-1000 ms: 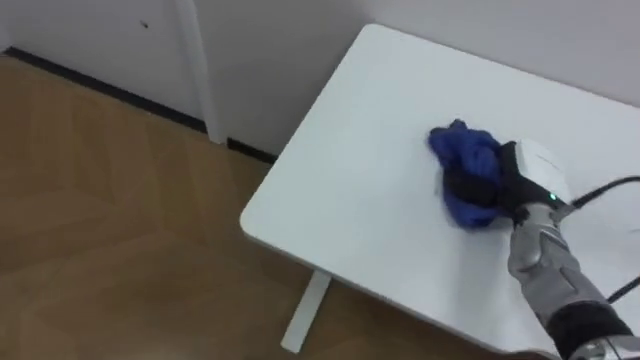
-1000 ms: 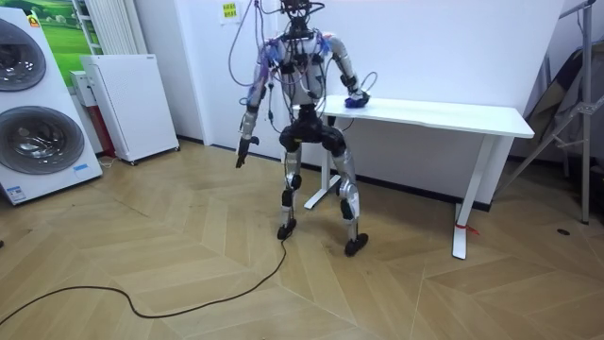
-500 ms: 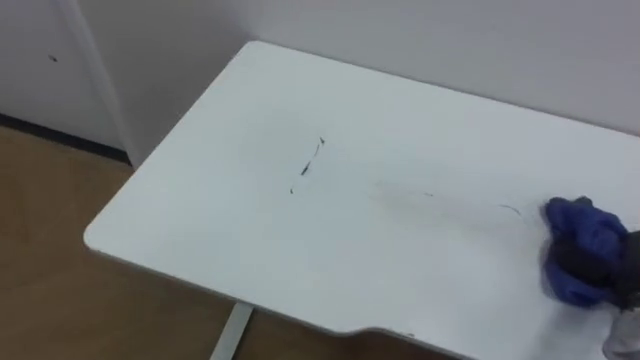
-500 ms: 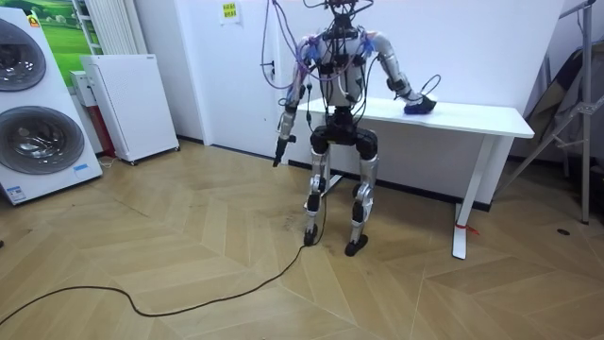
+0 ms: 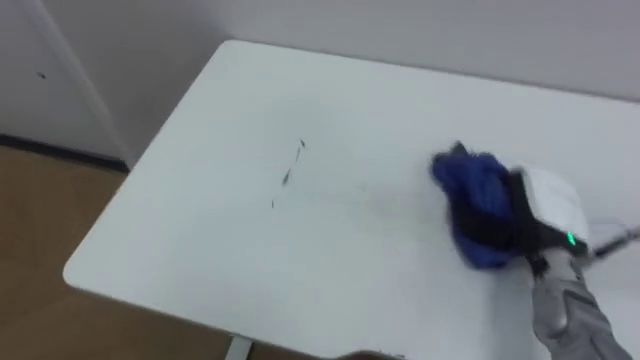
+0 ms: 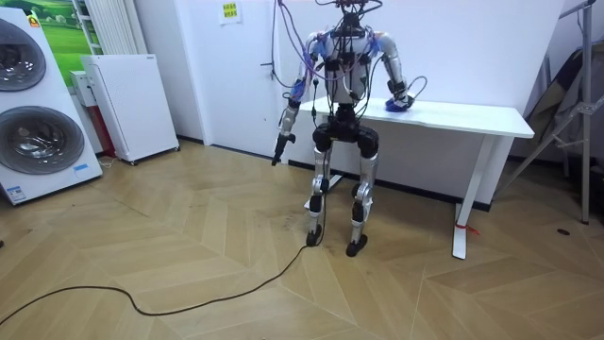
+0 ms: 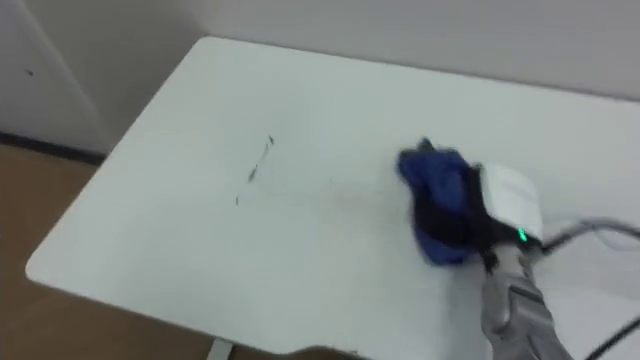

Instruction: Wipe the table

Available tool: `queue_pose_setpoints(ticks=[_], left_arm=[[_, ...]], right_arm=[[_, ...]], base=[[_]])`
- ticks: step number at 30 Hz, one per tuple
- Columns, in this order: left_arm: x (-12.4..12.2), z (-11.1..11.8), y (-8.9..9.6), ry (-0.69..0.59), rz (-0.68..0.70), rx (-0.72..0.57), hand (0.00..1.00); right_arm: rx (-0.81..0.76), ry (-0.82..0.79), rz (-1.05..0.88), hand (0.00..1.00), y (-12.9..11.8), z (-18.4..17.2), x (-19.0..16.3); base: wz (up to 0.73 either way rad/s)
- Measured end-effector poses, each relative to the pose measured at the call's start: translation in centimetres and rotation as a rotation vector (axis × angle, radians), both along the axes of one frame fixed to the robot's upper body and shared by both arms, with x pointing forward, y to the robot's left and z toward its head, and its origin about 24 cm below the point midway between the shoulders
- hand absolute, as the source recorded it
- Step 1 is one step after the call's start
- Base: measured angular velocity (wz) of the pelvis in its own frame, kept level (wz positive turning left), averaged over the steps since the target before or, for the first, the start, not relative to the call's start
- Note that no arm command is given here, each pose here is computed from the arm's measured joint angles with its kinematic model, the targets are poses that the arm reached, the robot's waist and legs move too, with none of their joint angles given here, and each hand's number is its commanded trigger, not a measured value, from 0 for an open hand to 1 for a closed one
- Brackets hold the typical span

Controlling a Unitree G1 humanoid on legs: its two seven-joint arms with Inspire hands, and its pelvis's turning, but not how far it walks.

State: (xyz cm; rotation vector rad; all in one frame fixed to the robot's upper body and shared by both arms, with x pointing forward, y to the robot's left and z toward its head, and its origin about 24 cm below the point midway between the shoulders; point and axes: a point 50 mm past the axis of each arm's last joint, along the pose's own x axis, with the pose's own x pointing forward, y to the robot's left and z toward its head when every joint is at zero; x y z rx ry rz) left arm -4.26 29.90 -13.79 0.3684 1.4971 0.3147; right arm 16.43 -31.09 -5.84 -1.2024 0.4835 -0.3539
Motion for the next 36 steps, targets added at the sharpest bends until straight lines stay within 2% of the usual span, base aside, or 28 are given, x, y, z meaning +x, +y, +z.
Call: queue_pose_setpoints(ticks=[1, 4, 9, 11, 12, 14, 16, 18, 20, 23, 27, 31, 33, 36], left_arm=[[0.0, 0.1, 0.3, 0.000, -0.010, 0.017, 0.00], [0.1, 0.2, 0.5, -0.006, -0.007, 0.023, 0.00], [1.2, -0.1, 0.0, -0.028, -0.037, 0.002, 0.00], [2.1, -0.4, -0.5, -0.033, -0.058, -0.018, 0.00], [2.4, -0.6, -0.9, -0.036, -0.058, -0.030, 0.00], [2.9, -0.9, -1.5, -0.043, -0.062, -0.046, 0.00], [4.0, -1.1, -2.1, -0.058, -0.104, -0.068, 0.00], [4.0, -1.2, -2.4, -0.057, -0.120, -0.099, 0.00], [3.1, -1.2, -2.4, -0.029, -0.109, -0.106, 0.00], [0.5, -0.9, -2.2, 0.027, -0.076, -0.099, 0.00], [-2.3, -0.2, -1.1, 0.070, 0.015, -0.045, 0.00], [-2.3, 0.1, -0.4, 0.047, 0.043, -0.013, 0.00], [-2.1, 0.1, -0.4, 0.036, 0.034, -0.003, 0.00], [0.2, -0.4, -0.8, -0.005, -0.006, -0.021, 0.00]], right_arm=[[-0.006, 0.021, -0.085, 1.00, -1.4, -0.4, -2.0], [-0.008, 0.041, -0.206, 1.00, -3.3, -0.6, -4.1], [0.016, 0.045, -0.216, 1.00, -3.2, 0.4, -1.2], [0.016, 0.053, -0.175, 1.00, -2.4, 0.9, 0.7], [0.031, 0.043, -0.122, 1.00, -1.3, 1.6, 2.8], [0.014, 0.031, 0.026, 1.00, 1.3, 3.0, 6.5], [0.009, -0.012, 0.219, 1.00, 5.3, 4.8, 9.9], [0.007, -0.052, 0.295, 1.00, 6.6, 5.9, 11.0], [0.011, -0.052, 0.304, 1.00, 6.6, 5.9, 11.1], [0.036, 0.005, 0.269, 1.00, 5.5, 3.8, 9.4], [0.087, -0.016, 0.068, 1.00, 1.7, 0.7, 3.6], [0.097, 0.013, -0.234, 1.00, -3.1, -0.6, -2.1], [0.095, 0.022, -0.279, 1.00, -3.8, -0.7, -2.8], [0.067, 0.023, -0.249, 1.00, -3.2, -0.2, -1.4]], base=[[0.07], [-0.13], [-0.15], [-0.36], [-0.70], [-0.60], [-0.06], [0.19], [0.39], [0.36], [0.52], [0.14], [-0.41], [-0.46]])
